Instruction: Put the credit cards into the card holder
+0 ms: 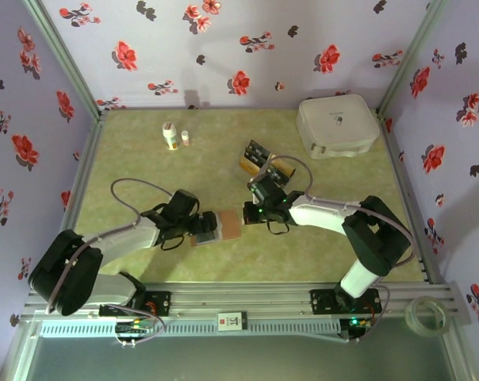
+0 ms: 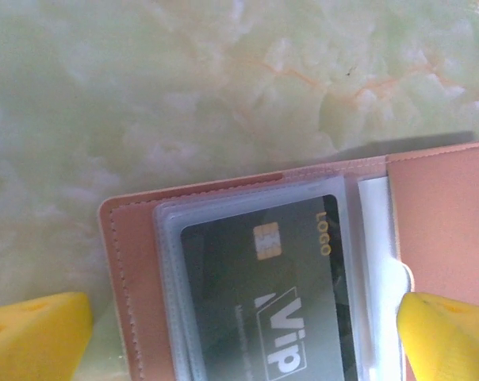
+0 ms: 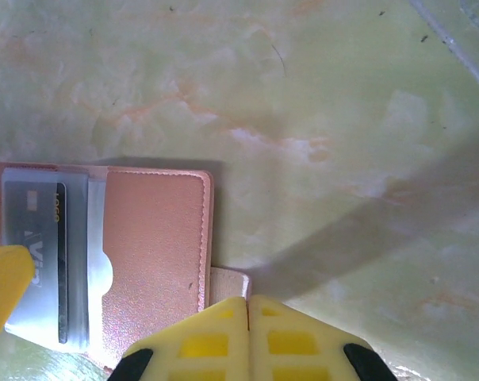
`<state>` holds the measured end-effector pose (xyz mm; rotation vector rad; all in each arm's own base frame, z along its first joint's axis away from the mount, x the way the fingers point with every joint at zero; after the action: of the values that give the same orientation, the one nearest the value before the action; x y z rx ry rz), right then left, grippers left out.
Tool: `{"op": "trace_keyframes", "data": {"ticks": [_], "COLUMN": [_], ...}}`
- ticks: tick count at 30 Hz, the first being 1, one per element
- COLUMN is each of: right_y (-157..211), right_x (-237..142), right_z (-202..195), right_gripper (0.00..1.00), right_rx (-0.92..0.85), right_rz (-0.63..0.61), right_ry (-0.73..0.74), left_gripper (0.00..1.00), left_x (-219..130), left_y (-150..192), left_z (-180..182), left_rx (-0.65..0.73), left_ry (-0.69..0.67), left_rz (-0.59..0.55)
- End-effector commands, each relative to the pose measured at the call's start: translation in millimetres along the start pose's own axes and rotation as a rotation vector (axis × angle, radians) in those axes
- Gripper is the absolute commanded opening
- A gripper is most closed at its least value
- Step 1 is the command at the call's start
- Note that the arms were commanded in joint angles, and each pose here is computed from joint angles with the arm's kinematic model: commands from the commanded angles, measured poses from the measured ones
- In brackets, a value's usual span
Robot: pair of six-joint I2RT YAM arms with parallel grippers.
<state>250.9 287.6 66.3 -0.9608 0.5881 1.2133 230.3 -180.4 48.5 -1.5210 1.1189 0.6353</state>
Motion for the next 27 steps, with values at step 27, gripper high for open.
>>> {"op": "trace_keyframes", "data": {"ticks": [27], "right_y": [7.3], "right_x": [13.2], "right_z": [5.5], "right_gripper": [0.00], "right_rx": [0.017], "right_rz": [0.016], "right_ry": [-0.025], "left_gripper": [1.00], "left_x": [-39.6], "left_y": [-32.5], "left_z": [-42.6], "left_rx": [-0.011], "left_ry": [0.200], "left_rz": [-0.175]}}
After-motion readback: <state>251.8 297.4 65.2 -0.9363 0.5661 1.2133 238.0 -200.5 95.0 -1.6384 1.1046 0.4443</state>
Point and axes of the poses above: each hand's point on the last joint's axis, 136 mm out from that joint toward the fingers, its own x axis out along the fingers, its own z axis along the line the jaws close on, y = z × x, the point moved 2 cm from there along -x, back along the fingers, and after that the axes turned 11 degrees about x, right-handed, at the moved point
